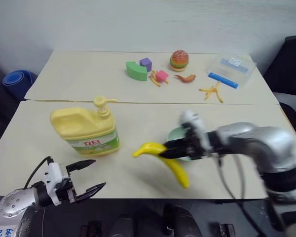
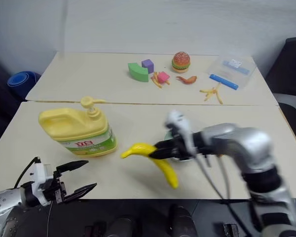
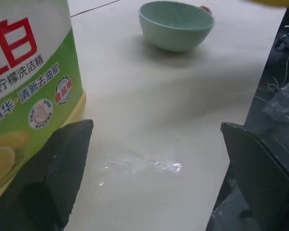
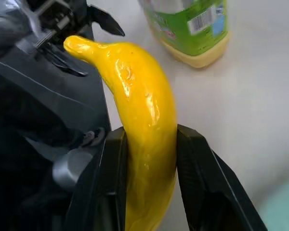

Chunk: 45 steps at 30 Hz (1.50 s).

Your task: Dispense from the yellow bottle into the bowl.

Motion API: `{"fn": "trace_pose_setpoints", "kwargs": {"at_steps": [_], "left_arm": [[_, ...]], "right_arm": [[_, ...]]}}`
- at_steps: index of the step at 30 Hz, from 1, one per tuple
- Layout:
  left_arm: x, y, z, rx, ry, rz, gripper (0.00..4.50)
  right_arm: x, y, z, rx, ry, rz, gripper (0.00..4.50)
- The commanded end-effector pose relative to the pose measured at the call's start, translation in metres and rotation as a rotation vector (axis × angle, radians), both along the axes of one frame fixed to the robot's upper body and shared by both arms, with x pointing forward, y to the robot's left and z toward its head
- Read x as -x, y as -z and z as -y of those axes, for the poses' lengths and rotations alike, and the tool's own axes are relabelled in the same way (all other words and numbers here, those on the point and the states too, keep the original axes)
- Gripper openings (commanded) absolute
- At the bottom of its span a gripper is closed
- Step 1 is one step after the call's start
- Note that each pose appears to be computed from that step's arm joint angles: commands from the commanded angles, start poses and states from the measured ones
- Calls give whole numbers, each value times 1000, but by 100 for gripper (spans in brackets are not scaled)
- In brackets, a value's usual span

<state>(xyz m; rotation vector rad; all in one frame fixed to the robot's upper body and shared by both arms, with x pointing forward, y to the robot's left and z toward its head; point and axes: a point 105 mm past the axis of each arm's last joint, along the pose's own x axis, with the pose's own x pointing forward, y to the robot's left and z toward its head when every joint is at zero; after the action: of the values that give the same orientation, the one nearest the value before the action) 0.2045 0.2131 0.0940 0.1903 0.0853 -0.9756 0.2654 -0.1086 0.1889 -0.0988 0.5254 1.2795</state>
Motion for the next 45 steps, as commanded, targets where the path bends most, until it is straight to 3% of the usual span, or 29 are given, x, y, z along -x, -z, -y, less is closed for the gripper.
{"fn": "trace_pose_setpoints", "kwargs": {"at_steps": [1, 4, 7, 11, 14, 15, 17, 23, 27, 31, 36, 44, 45], "left_arm": [[-4, -13, 14, 45, 29, 60, 450], [-7, -14, 25, 59, 57, 71, 450], [-11, -13, 28, 62, 59, 76, 450], [-13, -15, 29, 71, 61, 83, 450], [-12, -15, 30, 81, 81, 71, 450], [-15, -17, 28, 82, 67, 82, 450], [-19, -18, 24, 79, 39, 101, 450], [-19, -15, 20, 81, 2, 112, 450], [-14, -13, 15, 71, -15, 103, 450], [-13, -12, 12, 71, -18, 82, 450], [-14, -16, 17, 78, 0, 74, 450], [-15, -17, 18, 71, -26, 94, 450], [-15, -18, 19, 72, -26, 95, 450]], "right_arm": [[-16, -13, 59, 65, 174, 99, 110], [-50, -1, 146, 172, 425, 246, 110], [-74, 29, 215, 393, 612, 375, 110], [-86, 61, 257, 573, 712, 430, 110], [-89, 75, 268, 588, 781, 394, 110], [-91, 75, 266, 562, 789, 386, 178], [-95, 69, 262, 524, 781, 422, 232], [-89, 35, 233, 384, 599, 528, 447], [-73, 14, 177, 204, 405, 578, 447], [-34, 30, 93, 90, 131, 491, 447], [-18, 60, 54, 80, 62, 419, 447], [-25, 103, 18, 140, 71, 418, 447], [-25, 107, 14, 151, 69, 414, 430]]}}
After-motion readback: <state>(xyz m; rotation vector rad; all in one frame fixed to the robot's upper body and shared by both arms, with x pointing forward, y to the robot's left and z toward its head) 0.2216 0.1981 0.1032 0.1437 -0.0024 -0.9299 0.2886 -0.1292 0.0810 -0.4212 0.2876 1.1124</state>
